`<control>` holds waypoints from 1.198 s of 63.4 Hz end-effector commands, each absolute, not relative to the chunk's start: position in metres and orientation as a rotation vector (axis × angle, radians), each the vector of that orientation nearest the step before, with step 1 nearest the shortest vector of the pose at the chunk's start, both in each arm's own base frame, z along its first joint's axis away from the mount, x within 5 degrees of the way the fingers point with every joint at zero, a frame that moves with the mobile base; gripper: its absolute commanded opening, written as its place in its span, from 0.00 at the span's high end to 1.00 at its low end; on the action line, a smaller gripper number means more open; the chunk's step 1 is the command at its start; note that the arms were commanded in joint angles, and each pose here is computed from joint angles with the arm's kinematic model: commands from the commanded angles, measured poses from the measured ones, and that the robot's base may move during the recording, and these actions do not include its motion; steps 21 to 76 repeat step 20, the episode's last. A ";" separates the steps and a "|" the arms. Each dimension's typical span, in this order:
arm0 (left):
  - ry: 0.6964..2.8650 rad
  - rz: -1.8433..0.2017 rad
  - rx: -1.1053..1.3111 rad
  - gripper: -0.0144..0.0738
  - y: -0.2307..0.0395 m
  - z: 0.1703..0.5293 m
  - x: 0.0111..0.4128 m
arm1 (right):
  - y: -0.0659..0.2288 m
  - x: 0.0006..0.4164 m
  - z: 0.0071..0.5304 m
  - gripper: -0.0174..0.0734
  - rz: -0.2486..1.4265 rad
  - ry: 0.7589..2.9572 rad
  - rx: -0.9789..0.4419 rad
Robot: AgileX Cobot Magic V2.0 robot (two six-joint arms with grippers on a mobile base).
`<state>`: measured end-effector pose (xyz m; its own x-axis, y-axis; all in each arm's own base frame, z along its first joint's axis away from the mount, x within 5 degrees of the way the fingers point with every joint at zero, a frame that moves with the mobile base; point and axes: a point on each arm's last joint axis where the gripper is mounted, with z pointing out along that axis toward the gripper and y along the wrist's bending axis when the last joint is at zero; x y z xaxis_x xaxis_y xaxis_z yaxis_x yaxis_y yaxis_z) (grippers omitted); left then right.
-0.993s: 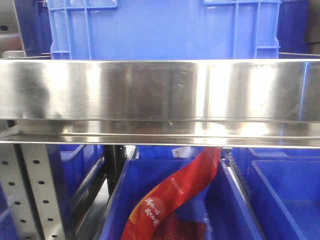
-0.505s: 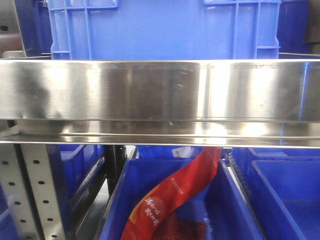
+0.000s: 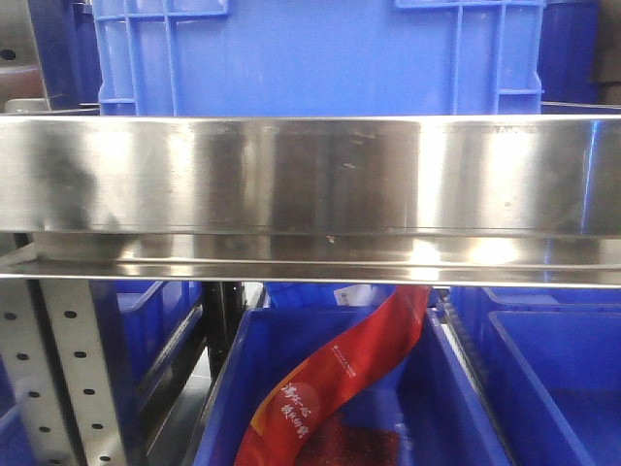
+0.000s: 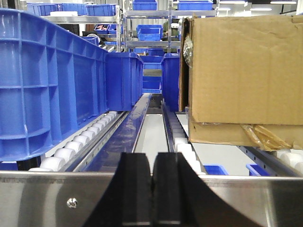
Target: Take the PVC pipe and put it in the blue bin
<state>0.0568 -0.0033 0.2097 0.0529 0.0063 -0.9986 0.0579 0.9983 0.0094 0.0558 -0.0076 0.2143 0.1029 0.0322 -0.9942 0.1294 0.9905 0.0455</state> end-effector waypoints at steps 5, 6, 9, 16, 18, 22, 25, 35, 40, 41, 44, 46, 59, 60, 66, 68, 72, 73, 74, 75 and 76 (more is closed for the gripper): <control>1.492 -0.048 0.044 0.96 -0.003 0.212 0.056 | -0.008 0.055 0.216 0.99 -0.081 1.448 0.128; 1.492 -0.048 0.044 0.96 -0.003 0.212 0.056 | -0.008 0.055 0.216 0.99 -0.081 1.448 0.128; 1.492 -0.048 0.044 0.96 -0.003 0.212 0.056 | -0.008 0.055 0.216 0.99 -0.081 1.448 0.128; 1.492 -0.048 0.044 0.96 -0.003 0.212 0.056 | -0.008 0.055 0.216 0.99 -0.081 1.448 0.128; 1.492 -0.048 0.044 0.96 -0.003 0.212 0.056 | -0.008 0.055 0.216 0.99 -0.081 1.448 0.128; 1.492 -0.048 0.044 0.96 -0.003 0.212 0.056 | -0.008 0.055 0.216 0.99 -0.081 1.448 0.128; 1.492 -0.048 0.044 0.96 -0.003 0.212 0.056 | -0.008 0.055 0.216 0.99 -0.081 1.448 0.128; 1.492 -0.048 0.044 0.96 -0.003 0.212 0.056 | -0.008 0.055 0.216 0.99 -0.081 1.448 0.128; 1.492 -0.048 0.044 0.96 -0.003 0.212 0.056 | -0.008 0.055 0.216 0.99 -0.081 1.448 0.128; 1.492 -0.048 0.044 0.96 -0.003 0.212 0.056 | -0.008 0.055 0.216 0.99 -0.081 1.448 0.128; 1.492 -0.048 0.044 0.96 -0.003 0.212 0.056 | -0.008 0.055 0.216 0.99 -0.081 1.448 0.128; 1.492 -0.048 0.044 0.96 -0.003 0.212 0.056 | -0.008 0.055 0.216 0.99 -0.081 1.448 0.128; 1.492 -0.048 0.044 0.96 -0.003 0.212 0.056 | -0.008 0.055 0.216 0.99 -0.081 1.448 0.128; 1.492 -0.048 0.044 0.96 -0.003 0.212 0.056 | -0.008 0.055 0.216 0.99 -0.081 1.448 0.128; 1.492 -0.048 0.044 0.96 -0.003 0.212 0.056 | -0.008 0.055 0.216 0.99 -0.081 1.448 0.128; 1.492 -0.048 0.044 0.96 -0.003 0.212 0.056 | -0.008 0.055 0.216 0.99 -0.081 1.448 0.128; 1.492 -0.048 0.044 0.96 -0.003 0.212 0.056 | -0.008 0.055 0.216 0.99 -0.081 1.448 0.128; 1.492 -0.048 0.044 0.96 -0.003 0.212 0.056 | -0.008 0.055 0.216 0.99 -0.081 1.448 0.128; 1.492 -0.048 0.044 0.96 -0.003 0.212 0.056 | -0.008 0.055 0.216 0.99 -0.081 1.448 0.128; 1.492 -0.048 0.044 0.96 -0.003 0.212 0.056 | -0.008 0.055 0.216 0.99 -0.081 1.448 0.128; 1.492 -0.048 0.044 0.96 -0.003 0.212 0.056 | -0.008 0.055 0.216 0.99 -0.081 1.448 0.128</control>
